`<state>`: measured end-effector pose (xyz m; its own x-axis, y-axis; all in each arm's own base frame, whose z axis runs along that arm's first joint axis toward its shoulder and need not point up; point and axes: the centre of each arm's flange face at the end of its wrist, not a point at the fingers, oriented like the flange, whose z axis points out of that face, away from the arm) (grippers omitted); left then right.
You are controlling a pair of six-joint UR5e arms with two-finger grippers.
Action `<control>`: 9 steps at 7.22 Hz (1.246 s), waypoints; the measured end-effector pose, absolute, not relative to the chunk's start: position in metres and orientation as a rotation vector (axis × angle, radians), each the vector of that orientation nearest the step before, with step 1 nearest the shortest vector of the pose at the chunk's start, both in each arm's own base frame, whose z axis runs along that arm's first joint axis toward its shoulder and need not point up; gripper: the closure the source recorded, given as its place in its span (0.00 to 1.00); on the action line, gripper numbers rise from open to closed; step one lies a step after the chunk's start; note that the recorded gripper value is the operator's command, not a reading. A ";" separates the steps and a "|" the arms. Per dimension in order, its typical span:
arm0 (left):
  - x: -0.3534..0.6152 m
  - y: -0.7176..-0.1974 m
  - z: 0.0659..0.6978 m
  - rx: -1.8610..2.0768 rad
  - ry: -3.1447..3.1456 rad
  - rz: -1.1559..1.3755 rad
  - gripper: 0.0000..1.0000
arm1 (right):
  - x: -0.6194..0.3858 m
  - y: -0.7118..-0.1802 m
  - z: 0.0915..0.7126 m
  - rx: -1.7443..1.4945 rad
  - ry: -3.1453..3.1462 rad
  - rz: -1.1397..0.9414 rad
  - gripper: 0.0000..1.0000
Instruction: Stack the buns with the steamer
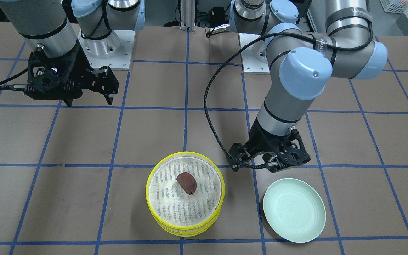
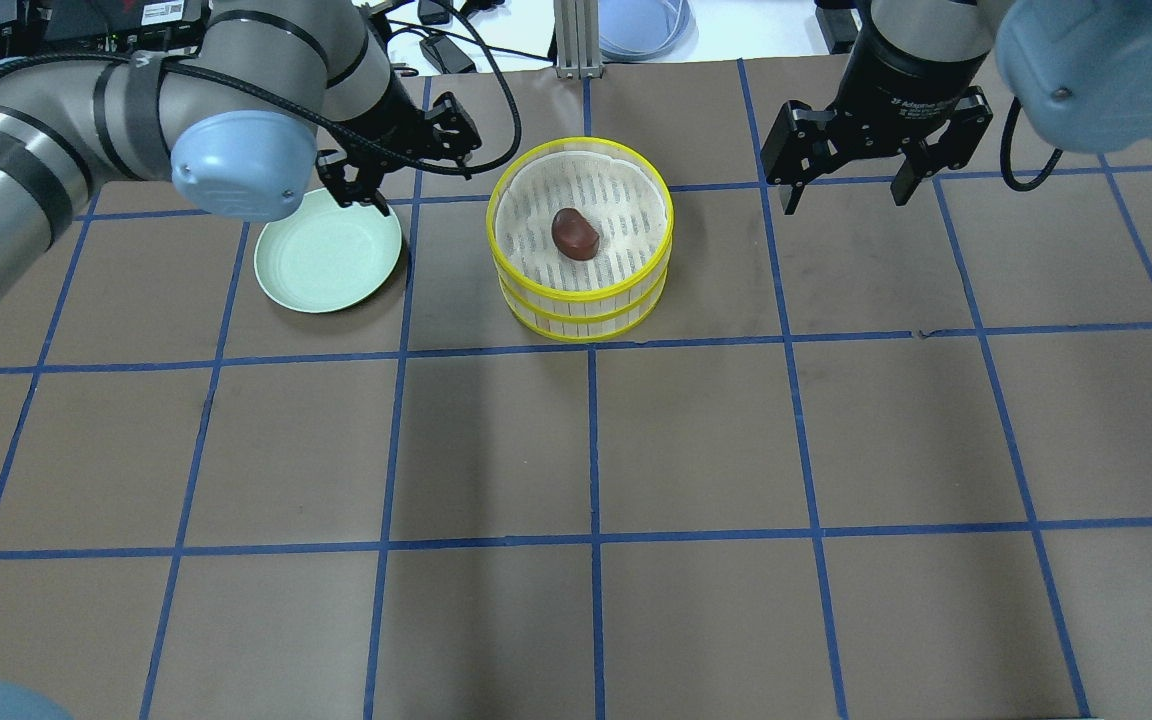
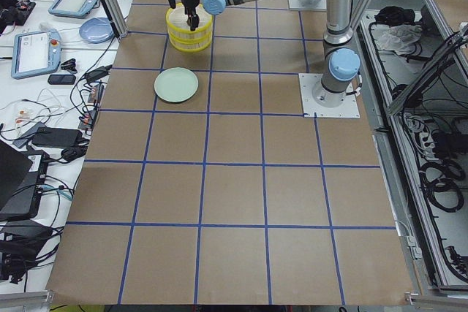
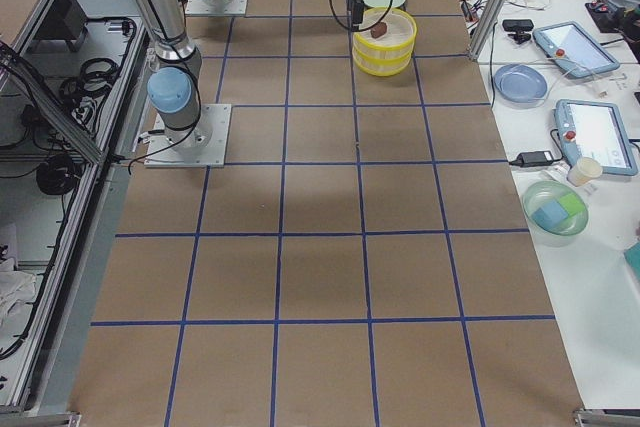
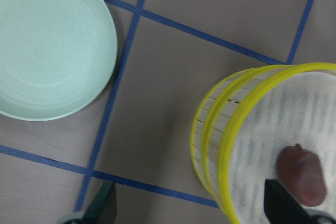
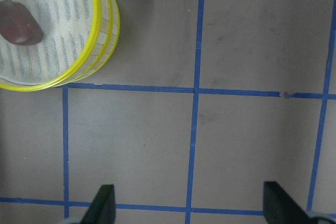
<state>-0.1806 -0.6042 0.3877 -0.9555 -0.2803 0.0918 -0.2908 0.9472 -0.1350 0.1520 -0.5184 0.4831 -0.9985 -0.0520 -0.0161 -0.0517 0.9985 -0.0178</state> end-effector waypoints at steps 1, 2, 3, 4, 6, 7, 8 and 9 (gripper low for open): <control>-0.163 -0.596 0.406 0.384 -3.102 0.246 0.00 | 0.152 -0.519 0.482 -0.081 3.124 -0.024 0.00; -0.145 -0.589 0.422 0.363 -3.130 0.253 0.00 | 0.152 -0.519 0.482 -0.082 3.124 -0.023 0.00; -0.122 -0.584 0.437 0.373 -3.139 0.259 0.00 | 0.152 -0.520 0.481 -0.081 3.124 -0.021 0.00; -0.103 -0.581 0.446 0.399 -3.140 0.263 0.00 | 0.152 -0.520 0.481 -0.080 3.125 -0.020 0.00; -0.095 -0.572 0.458 0.409 -3.097 0.239 0.00 | 0.152 -0.520 0.481 -0.079 3.124 -0.020 0.00; -0.097 -0.565 0.462 0.382 -3.062 0.197 0.00 | 0.152 -0.520 0.481 -0.079 3.124 -0.020 0.00; -0.097 -0.556 0.467 0.320 -3.059 0.156 0.00 | 0.152 -0.520 0.481 -0.079 3.124 -0.020 0.00; -0.095 -0.549 0.469 0.267 -3.076 0.127 0.00 | 0.152 -0.520 0.481 -0.078 3.124 -0.019 0.00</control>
<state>-0.0952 -0.5491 0.4690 -0.9837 -0.1700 0.0579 -0.1742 0.9817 -0.0773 0.1521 -0.5198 0.4806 -0.9986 -0.0497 -0.0167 -0.0495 0.9987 -0.0125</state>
